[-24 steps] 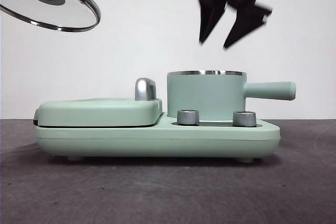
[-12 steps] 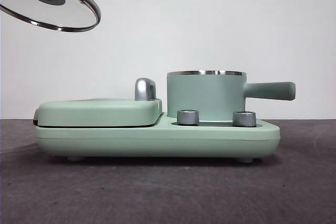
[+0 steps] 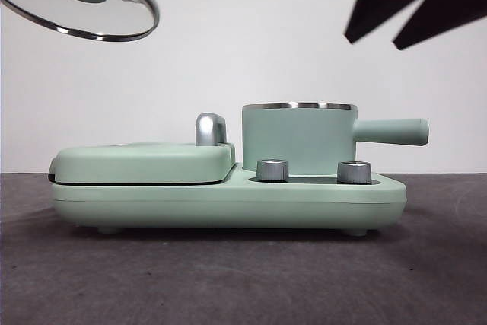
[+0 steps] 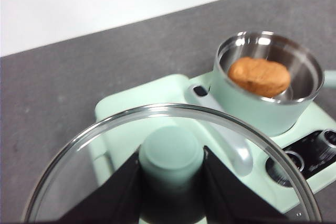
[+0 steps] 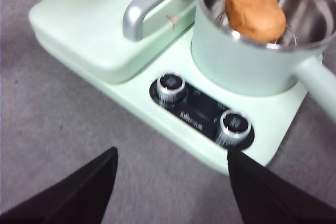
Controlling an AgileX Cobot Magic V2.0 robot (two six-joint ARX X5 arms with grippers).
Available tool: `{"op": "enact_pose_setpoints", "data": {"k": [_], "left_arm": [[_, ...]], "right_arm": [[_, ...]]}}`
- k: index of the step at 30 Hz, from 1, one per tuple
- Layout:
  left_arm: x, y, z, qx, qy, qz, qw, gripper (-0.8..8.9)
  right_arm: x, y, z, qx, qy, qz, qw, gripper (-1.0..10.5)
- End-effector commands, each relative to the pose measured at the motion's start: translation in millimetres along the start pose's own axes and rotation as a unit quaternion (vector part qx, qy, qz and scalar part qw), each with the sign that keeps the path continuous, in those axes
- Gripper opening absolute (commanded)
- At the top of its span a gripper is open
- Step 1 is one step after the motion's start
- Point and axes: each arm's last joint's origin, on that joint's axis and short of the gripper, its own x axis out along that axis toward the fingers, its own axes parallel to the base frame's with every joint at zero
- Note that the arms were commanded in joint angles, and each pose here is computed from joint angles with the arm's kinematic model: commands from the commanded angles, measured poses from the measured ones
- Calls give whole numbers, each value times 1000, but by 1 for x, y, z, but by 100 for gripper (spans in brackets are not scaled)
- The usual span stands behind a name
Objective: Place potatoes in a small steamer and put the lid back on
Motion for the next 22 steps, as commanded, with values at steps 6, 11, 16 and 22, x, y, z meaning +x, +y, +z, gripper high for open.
{"op": "enact_pose_setpoints", "data": {"k": [6,11,16,22], "left_arm": [[30,-15,10,10,-32,-61,998,14],[64,-30,12,23,-62,-90,994,14],[96,-48,15,35,-115,-115,986,14],[136,-68,19,42,-138,-138,980,14]], "right_arm": [[-21,5,-19,23,-16,-3,1000,330],[-25,4,-20,22,-19,-3,1000,330],[-24,4,-21,21,-17,-3,1000,330],[-24,4,-21,20,-15,-4,1000,330]]}}
